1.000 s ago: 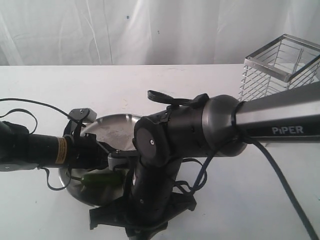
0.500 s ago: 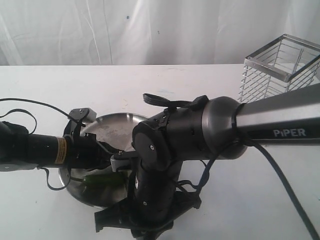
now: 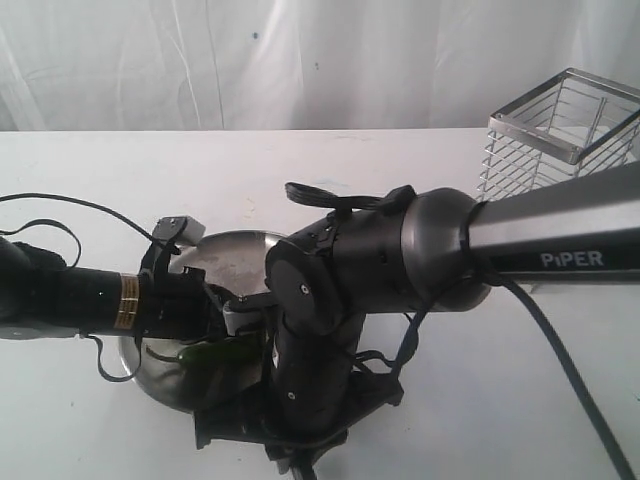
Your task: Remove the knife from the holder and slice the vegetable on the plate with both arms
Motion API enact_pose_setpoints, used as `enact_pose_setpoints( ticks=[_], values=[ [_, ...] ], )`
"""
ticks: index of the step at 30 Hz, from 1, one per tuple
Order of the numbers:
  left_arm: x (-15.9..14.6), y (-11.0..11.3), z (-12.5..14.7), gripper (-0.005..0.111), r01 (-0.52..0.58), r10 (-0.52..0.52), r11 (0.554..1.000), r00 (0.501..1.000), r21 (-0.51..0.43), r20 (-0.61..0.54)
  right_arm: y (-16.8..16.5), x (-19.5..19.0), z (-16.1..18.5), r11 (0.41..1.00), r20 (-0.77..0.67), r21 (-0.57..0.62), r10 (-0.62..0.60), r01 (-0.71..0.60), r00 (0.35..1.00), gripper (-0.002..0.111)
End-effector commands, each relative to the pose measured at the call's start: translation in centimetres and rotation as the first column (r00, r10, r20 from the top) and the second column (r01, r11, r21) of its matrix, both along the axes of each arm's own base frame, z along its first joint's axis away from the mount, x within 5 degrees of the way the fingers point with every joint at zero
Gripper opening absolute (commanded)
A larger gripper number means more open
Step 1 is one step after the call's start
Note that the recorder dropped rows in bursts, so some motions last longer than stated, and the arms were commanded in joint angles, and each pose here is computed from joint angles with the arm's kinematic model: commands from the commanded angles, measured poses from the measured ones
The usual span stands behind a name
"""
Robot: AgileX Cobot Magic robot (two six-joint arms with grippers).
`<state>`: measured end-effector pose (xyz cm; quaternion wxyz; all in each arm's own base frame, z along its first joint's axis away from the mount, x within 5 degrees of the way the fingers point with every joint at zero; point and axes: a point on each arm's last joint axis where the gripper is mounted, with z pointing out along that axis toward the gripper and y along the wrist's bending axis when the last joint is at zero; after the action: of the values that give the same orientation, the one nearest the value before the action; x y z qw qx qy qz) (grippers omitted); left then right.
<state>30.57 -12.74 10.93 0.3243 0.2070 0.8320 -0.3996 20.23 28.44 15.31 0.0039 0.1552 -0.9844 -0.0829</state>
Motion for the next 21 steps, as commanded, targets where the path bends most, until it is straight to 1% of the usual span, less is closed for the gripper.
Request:
enact_pose_setpoints(
  ticks=[1, 3, 4, 5, 6, 8, 16, 21],
  values=[
    [-0.6, -0.2, -0.4, 0.0, 0.069, -0.068, 0.997, 0.997, 0.039, -0.023, -0.4, 0.6, -0.4, 1.0, 0.013, -0.02, -0.022, 0.022, 1.0, 0.0],
    [-0.7, -0.1, -0.7, 0.0, 0.065, -0.061, 0.996, 0.997, 0.069, -0.056, -0.4, 0.6, -0.4, 1.0, 0.013, -0.02, -0.024, 0.024, 1.0, 0.0],
    [-0.8, 0.2, -1.1, 0.0, 0.057, -0.048, 0.992, 0.996, 0.115, -0.08, -0.4, 0.6, -0.4, 0.999, 0.014, -0.018, -0.026, 0.026, 1.0, 0.0],
    [-0.8, 0.5, -1.5, 0.0, 0.039, -0.022, 0.987, 0.994, 0.153, -0.109, -0.4, 0.6, -0.4, 0.999, 0.014, -0.018, -0.026, 0.026, 1.0, 0.0],
    [-0.7, 0.9, -1.9, 0.0, -0.006, 0.035, 0.98, 0.989, 0.198, -0.144, -0.5, 0.7, -0.4, 0.999, 0.013, -0.02, -0.031, 0.031, 0.999, 0.0],
    [-0.6, 1.3, -2.2, 0.0, -0.043, 0.087, 0.971, 0.98, 0.237, -0.177, -0.7, 0.9, -0.4, 0.999, 0.004, -0.024, -0.043, 0.043, 0.999, 0.0],
    [-0.5, 2.1, -2.8, 0.0, -0.115, 0.191, 0.94, 0.958, 0.322, -0.214, -1.8, 2.3, -0.4, 0.995, -0.001, -0.028, -0.094, 0.094, 0.996, 0.0],
    [-0.5, 2.1, -2.8, 0.0, -0.109, 0.185, 0.941, 0.958, 0.319, -0.218, -2.6, 3.4, -0.3, 0.99, 0.002, -0.011, -0.143, 0.143, 0.99, 0.0]
  ],
)
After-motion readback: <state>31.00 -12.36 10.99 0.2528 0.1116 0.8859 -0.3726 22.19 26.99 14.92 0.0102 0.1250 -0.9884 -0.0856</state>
